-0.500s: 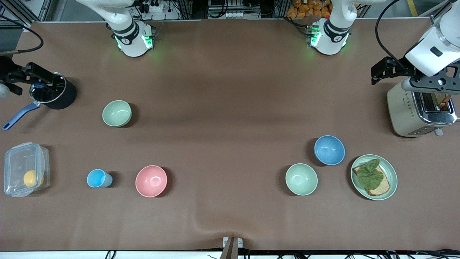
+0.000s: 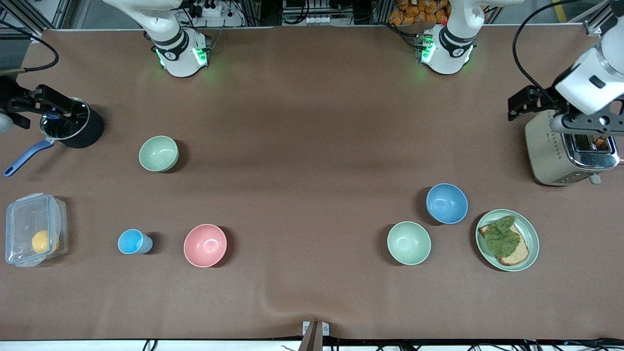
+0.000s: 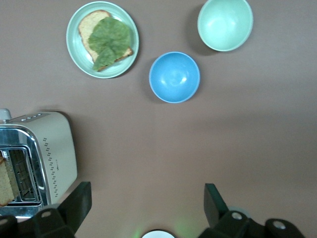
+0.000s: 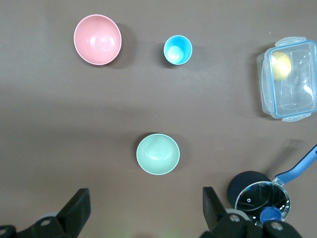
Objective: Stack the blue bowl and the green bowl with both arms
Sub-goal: 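Reach the right gripper to the green bowl while the left gripper reaches the blue bowl, then grasp the green bowl with the right gripper while the left gripper grasps the blue bowl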
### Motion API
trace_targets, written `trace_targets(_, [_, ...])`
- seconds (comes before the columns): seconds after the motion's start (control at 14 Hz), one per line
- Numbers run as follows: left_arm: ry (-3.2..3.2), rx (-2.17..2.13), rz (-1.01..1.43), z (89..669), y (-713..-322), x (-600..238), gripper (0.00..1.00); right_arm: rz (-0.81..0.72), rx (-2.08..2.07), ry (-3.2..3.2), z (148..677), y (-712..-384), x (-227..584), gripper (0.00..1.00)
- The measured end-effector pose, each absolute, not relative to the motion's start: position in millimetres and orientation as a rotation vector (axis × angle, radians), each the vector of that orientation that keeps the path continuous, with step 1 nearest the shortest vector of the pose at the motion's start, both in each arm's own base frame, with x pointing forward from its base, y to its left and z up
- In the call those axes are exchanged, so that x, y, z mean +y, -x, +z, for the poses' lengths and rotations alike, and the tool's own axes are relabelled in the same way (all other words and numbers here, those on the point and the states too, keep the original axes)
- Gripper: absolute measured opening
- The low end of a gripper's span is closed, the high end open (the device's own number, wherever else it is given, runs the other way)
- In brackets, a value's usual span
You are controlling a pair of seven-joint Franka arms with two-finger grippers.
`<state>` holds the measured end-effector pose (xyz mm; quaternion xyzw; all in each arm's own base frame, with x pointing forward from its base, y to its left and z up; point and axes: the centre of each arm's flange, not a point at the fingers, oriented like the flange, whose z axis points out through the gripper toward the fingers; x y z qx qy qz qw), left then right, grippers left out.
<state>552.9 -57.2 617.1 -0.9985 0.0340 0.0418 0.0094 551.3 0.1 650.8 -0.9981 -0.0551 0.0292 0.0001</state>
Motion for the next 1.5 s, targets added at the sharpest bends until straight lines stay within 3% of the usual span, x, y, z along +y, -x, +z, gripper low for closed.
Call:
trace_targets(0.29, [3.118,0.071,0.170,567.4,-590.3,-52.0,1.00,0.198,-0.142,3.126,615.5,-553.6,-10.8,1.00])
trace_targets(0.79, [3.100,0.083,0.204,385.1,-662.1,-68.8,1.00,0.178,-0.123,3.132,512.5,-543.2,-24.4,1.00])
trace_targets(1.0, [3.106,0.070,0.110,334.2,-659.7,-61.6,1.00,0.141,-0.182,3.093,464.8,-519.5,-38.4,1.00])
trace_targets(1.5, [3.089,0.079,0.214,250.9,-629.5,-65.2,1.00,0.030,-0.252,3.070,374.2,-480.6,-65.8,1.00])
